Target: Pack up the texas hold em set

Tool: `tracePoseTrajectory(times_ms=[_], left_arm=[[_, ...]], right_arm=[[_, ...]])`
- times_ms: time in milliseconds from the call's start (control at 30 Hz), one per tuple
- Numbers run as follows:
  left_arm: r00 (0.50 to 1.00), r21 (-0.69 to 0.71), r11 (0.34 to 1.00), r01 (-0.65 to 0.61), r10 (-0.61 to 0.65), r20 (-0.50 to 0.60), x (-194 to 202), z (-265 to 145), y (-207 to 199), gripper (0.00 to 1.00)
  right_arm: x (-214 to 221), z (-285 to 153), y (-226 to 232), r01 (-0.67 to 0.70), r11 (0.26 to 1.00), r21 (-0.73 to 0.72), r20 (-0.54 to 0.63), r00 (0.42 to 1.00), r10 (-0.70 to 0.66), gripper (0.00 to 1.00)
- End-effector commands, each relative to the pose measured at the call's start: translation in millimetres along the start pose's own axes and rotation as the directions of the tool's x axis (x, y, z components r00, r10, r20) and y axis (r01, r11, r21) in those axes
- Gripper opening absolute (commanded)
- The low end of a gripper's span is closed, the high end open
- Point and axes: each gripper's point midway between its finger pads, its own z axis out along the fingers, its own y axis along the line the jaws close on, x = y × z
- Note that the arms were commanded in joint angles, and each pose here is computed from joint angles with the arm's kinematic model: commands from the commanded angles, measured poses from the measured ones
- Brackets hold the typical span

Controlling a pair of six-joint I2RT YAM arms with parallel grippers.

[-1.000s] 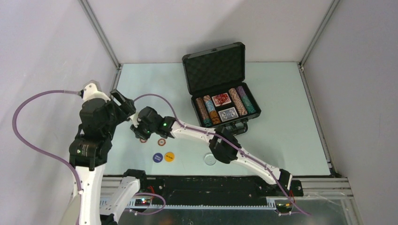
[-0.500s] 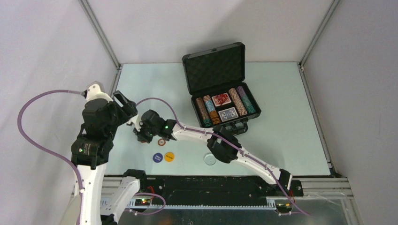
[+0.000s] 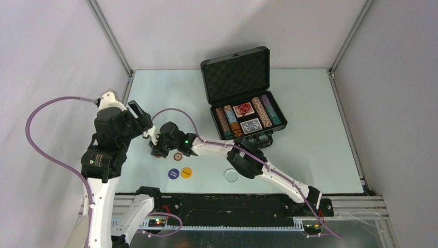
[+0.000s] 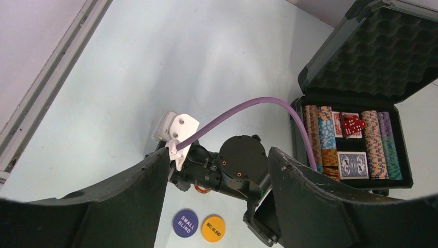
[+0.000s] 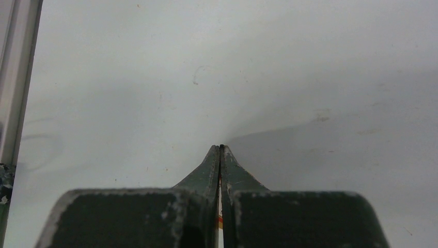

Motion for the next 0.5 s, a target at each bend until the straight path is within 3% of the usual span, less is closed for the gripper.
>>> tracePoseTrajectory(times_ms=[0, 300, 467], left_arm=[[0.999, -0.005, 1.000, -0.029, 0.029, 0.043, -11, -2, 2, 0.75], [0.999, -0.004, 1.000, -0.023, 0.024, 0.033, -8, 3, 1, 0.75], [0.999, 0.002, 1.000, -0.025, 0.025, 0.046, -10, -1, 1, 0.75]], right_arm=[[-14, -24, -12, -0.030, 0.999, 0.029, -0.040, 0.999, 0.031, 0.00], [38, -42, -7, -0.030, 0.999, 0.027, -0.220, 0.975, 0.035, 0.00], [39, -64, -15, -0.062, 0.994, 0.092, -0.202, 0.976, 0.080, 0.00]])
